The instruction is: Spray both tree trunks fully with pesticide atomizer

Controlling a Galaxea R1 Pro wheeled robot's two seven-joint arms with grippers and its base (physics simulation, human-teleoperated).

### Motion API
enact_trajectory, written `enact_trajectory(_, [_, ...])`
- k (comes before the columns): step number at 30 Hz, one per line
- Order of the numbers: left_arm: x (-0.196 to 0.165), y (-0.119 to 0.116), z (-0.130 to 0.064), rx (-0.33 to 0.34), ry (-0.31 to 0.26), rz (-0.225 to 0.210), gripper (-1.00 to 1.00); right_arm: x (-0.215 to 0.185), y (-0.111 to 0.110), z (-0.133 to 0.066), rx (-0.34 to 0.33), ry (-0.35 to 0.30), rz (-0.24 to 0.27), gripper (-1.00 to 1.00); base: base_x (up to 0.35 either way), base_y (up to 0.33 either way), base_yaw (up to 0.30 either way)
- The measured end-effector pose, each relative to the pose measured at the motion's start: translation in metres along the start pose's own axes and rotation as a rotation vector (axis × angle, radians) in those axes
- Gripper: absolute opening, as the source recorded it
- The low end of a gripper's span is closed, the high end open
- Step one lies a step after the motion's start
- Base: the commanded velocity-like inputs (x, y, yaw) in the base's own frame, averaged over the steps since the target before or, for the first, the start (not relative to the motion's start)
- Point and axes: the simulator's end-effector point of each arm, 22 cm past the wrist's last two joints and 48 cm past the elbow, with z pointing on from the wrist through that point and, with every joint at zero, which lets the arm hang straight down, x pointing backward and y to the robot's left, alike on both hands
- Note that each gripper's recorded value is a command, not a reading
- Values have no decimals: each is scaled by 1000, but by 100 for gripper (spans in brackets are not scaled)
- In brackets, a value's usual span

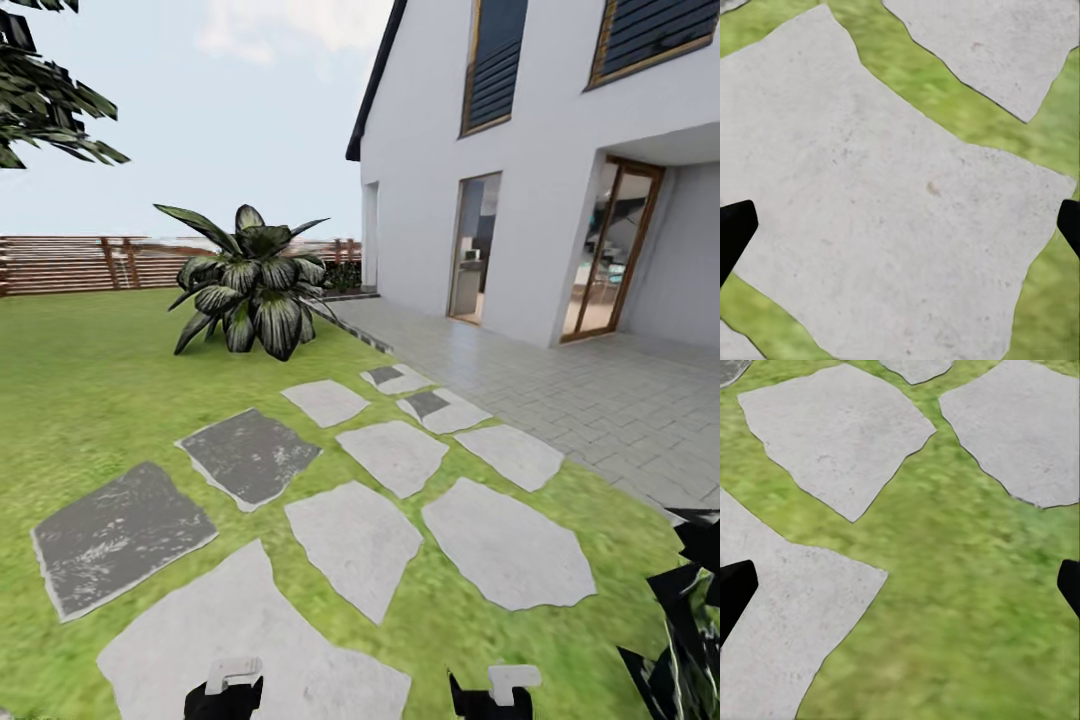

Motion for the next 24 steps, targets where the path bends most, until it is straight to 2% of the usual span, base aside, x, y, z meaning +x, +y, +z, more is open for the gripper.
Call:
enact_trajectory(4, [0, 0, 0, 0, 0, 0, 100, 0, 0, 0, 0, 0, 0, 100, 240, -132, 277])
enact_trajectory(17, [0, -1, 0, 1, -2, -1, 100, 0, 0, 0, 0, 0, 0, 100, 27, -11, 277])
enact_trajectory(24, [0, -1, 0, 1, -1, -1, 100, 0, 0, 0, 0, 0, 0, 100, 181, -112, 277])
